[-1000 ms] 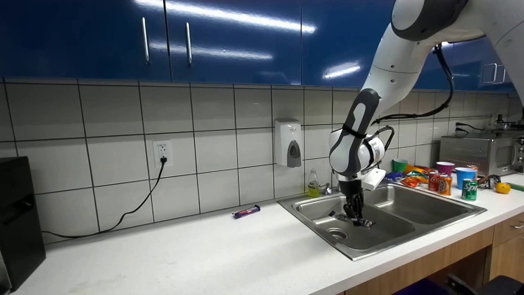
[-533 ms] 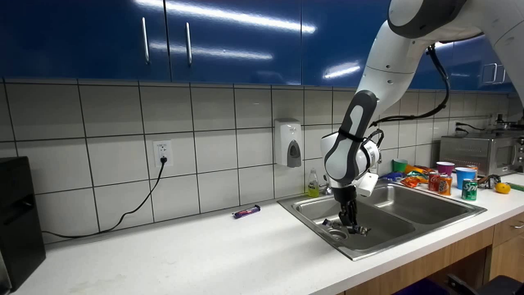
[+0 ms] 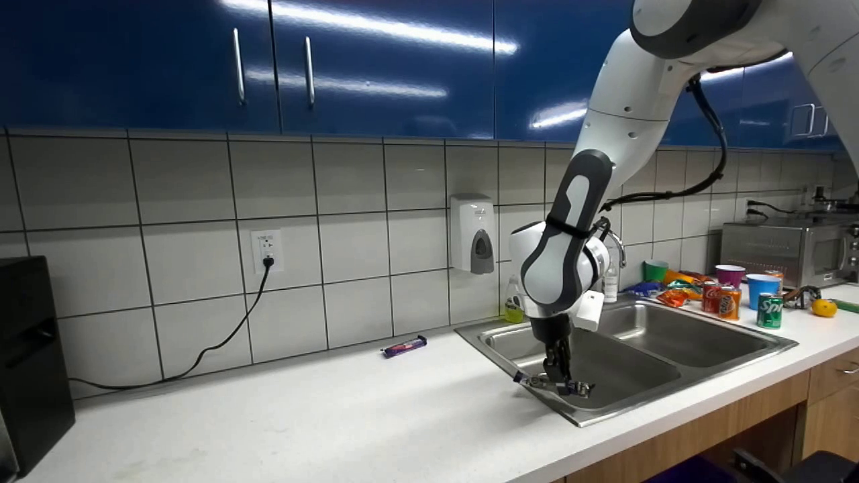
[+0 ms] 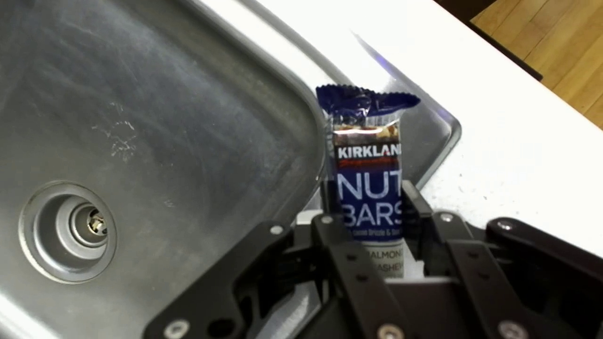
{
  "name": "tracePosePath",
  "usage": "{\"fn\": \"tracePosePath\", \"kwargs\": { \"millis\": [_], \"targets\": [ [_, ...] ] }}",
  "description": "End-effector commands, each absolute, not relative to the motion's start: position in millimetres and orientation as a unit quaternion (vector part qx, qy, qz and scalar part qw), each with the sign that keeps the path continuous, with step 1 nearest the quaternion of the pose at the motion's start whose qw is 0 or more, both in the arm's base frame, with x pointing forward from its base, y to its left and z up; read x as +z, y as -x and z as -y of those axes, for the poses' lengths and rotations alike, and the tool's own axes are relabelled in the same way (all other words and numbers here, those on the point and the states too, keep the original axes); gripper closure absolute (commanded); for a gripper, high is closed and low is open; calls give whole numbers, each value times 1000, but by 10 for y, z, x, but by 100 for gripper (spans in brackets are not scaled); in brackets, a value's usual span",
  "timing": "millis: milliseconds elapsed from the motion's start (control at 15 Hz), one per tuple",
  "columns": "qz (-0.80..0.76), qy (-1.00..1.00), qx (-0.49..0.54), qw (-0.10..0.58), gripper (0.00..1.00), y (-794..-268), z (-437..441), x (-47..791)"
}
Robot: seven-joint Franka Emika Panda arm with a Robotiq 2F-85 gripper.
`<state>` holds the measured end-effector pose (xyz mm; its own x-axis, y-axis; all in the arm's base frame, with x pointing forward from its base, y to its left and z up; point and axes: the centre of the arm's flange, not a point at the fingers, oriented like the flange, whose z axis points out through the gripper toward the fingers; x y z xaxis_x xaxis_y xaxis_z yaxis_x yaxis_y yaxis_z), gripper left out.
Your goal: Take the candy bar out of the kitchen sink
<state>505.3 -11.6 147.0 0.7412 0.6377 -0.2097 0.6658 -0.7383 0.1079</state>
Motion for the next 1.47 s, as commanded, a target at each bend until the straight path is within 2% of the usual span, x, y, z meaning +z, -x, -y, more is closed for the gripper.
{"fn": "tracePosePath", "kwargs": {
  "millis": [0, 1400],
  "targets": [
    [-362, -924, -71, 94, 91, -4936, -42, 1553],
    [-425, -900, -66, 71, 91, -4717, -718, 1415]
  ]
}}
